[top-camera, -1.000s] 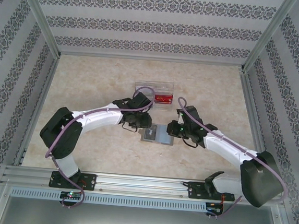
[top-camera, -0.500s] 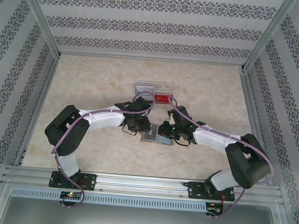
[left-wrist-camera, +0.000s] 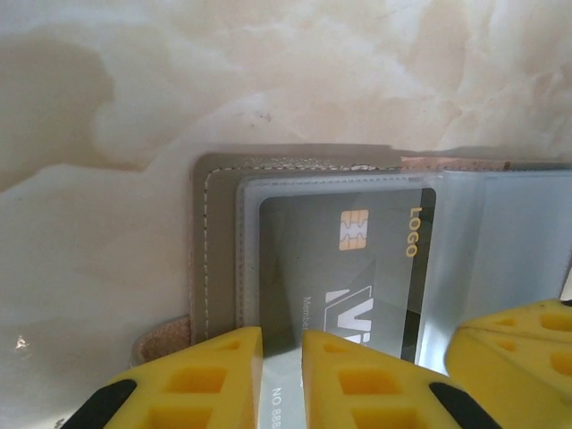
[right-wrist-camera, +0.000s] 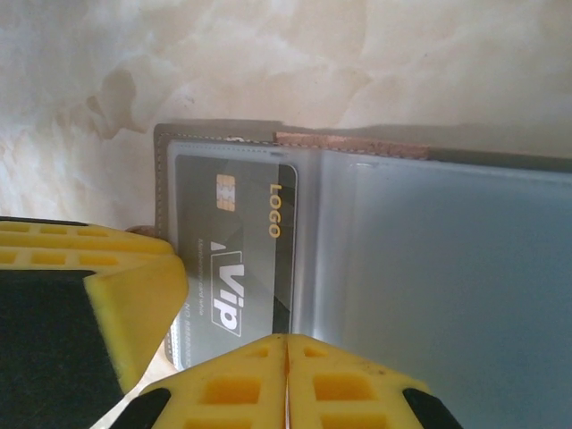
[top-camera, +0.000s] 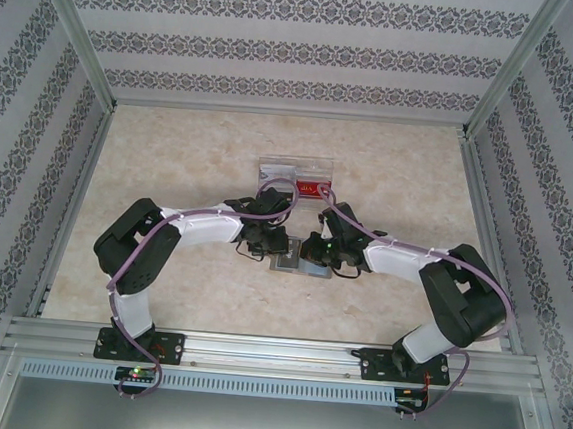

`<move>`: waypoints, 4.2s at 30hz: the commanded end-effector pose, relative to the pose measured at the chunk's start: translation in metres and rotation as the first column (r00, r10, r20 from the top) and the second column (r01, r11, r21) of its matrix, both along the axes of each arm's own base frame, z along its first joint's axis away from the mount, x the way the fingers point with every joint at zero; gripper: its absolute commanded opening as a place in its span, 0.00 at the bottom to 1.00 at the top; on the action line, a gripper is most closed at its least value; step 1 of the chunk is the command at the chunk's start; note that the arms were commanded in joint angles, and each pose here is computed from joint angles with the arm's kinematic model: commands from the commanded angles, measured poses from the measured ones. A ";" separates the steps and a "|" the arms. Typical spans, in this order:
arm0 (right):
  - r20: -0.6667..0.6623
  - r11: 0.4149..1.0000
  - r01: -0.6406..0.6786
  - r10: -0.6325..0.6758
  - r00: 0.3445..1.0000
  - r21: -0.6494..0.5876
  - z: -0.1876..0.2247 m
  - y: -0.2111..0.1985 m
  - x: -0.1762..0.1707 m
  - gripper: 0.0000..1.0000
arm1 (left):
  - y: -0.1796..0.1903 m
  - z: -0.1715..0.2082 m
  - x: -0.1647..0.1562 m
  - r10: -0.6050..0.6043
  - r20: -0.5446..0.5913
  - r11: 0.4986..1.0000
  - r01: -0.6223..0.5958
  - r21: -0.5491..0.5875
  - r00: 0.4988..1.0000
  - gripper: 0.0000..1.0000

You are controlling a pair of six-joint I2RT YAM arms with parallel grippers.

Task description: Take the credit cards out of the card holder

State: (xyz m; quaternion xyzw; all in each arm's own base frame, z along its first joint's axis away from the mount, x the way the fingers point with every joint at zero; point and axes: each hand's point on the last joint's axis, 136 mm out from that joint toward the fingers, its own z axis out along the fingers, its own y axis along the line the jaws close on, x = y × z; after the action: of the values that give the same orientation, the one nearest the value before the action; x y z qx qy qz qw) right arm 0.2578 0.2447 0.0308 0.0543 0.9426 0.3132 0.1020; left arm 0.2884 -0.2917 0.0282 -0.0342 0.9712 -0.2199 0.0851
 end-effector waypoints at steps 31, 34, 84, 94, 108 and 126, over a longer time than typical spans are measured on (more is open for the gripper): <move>-0.003 0.998 0.035 -0.035 0.999 0.053 0.007 0.001 0.010 0.15 | -0.005 -0.007 -0.002 0.003 -0.019 1.000 -0.003 -0.007 1.000 0.19; -0.019 0.998 0.032 -0.032 0.999 0.051 0.002 0.001 0.008 0.15 | -0.005 -0.006 -0.002 0.001 -0.017 1.000 -0.001 -0.008 1.000 0.19; -0.060 0.998 0.000 0.004 0.998 0.066 -0.009 0.007 0.003 0.18 | -0.010 -0.010 -0.004 -0.008 -0.029 1.000 0.008 -0.009 1.000 0.19; -0.049 0.995 -0.013 0.018 0.999 0.095 -0.002 0.015 0.004 0.16 | -0.012 -0.010 -0.005 -0.012 -0.030 1.000 0.012 -0.012 0.999 0.19; -0.053 0.997 0.045 -0.042 0.998 0.059 -0.007 -0.015 0.004 0.00 | -0.001 -0.012 -0.006 -0.023 -0.026 0.998 0.024 0.052 0.999 0.19; -0.026 0.994 0.051 -0.049 0.998 0.092 0.004 -0.026 0.005 0.02 | -0.001 -0.003 -0.003 -0.030 -0.009 0.998 0.031 0.056 0.999 0.18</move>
State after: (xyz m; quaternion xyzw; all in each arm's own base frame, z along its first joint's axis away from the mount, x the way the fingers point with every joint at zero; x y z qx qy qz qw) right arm 0.2642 0.2172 0.0267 0.0995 0.9305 0.3411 0.0888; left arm 0.2882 -0.2970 0.0262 -0.0263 0.9730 -0.2139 0.0828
